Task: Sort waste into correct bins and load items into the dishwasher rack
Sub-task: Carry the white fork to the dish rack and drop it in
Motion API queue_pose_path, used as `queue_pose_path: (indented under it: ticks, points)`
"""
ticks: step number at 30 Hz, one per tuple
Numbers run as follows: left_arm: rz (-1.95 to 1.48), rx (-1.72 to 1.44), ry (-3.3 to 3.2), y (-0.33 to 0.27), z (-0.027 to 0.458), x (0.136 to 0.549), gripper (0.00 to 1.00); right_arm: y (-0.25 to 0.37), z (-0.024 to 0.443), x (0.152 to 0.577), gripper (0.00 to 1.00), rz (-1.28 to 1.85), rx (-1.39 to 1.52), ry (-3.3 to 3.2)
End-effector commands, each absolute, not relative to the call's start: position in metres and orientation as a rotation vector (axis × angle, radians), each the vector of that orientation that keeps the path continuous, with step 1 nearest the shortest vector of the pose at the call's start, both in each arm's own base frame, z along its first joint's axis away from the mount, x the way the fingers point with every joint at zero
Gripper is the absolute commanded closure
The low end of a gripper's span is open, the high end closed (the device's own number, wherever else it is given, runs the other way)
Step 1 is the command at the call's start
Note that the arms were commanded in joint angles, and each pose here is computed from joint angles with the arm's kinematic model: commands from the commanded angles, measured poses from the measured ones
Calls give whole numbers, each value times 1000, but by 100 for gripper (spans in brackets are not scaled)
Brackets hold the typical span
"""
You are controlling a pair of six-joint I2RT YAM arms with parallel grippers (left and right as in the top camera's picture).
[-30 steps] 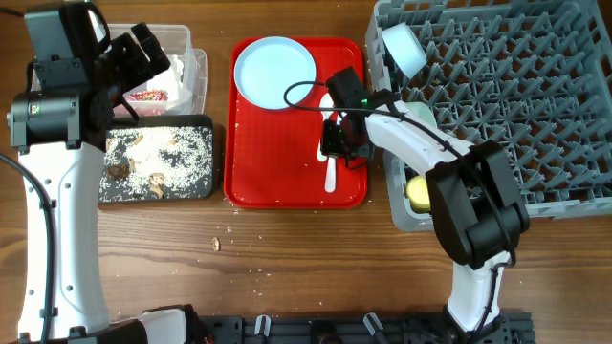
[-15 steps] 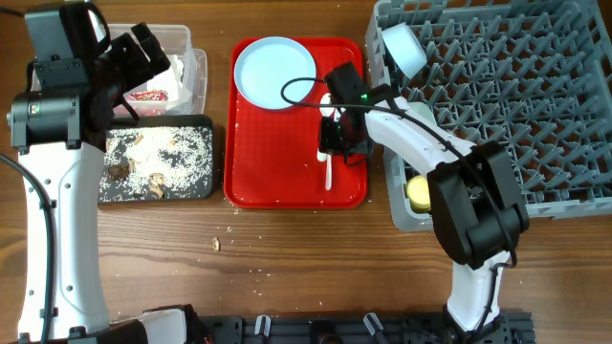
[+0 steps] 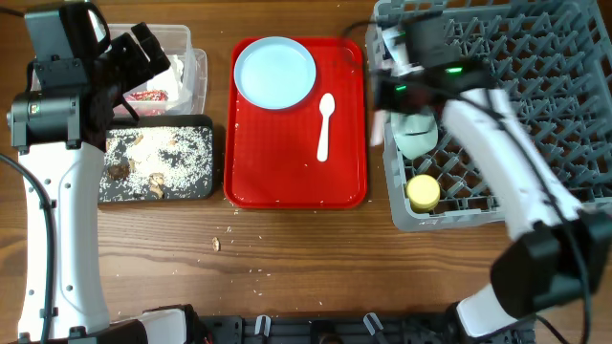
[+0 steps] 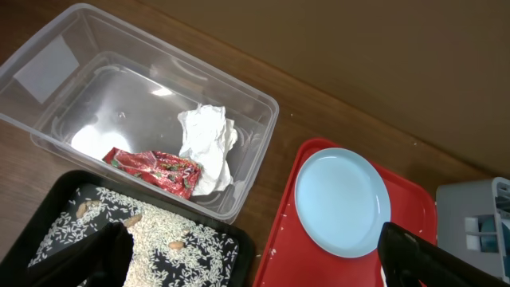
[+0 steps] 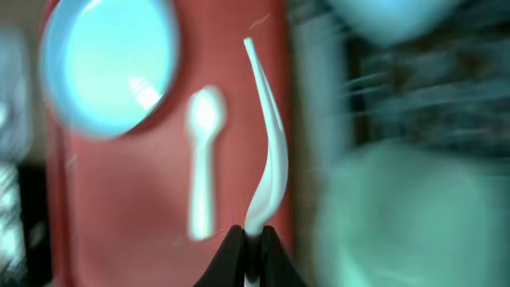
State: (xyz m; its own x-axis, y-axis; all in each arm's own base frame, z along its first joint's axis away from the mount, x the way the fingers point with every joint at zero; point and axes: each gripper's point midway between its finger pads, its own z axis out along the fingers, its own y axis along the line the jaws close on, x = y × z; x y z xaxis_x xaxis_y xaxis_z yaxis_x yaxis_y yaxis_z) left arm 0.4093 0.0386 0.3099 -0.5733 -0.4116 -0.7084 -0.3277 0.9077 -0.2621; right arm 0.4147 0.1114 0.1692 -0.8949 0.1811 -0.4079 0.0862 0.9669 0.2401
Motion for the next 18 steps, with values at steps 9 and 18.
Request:
queue_pose_path:
  ticks: [9, 18]
  points:
    - [-131, -516, 2225, 39, 311, 411, 0, -38, 180, 431, 96, -97, 197, 2607]
    - [-131, -516, 2225, 39, 312, 411, 0, -77, 180, 415, 92, -331, 431, 2595]
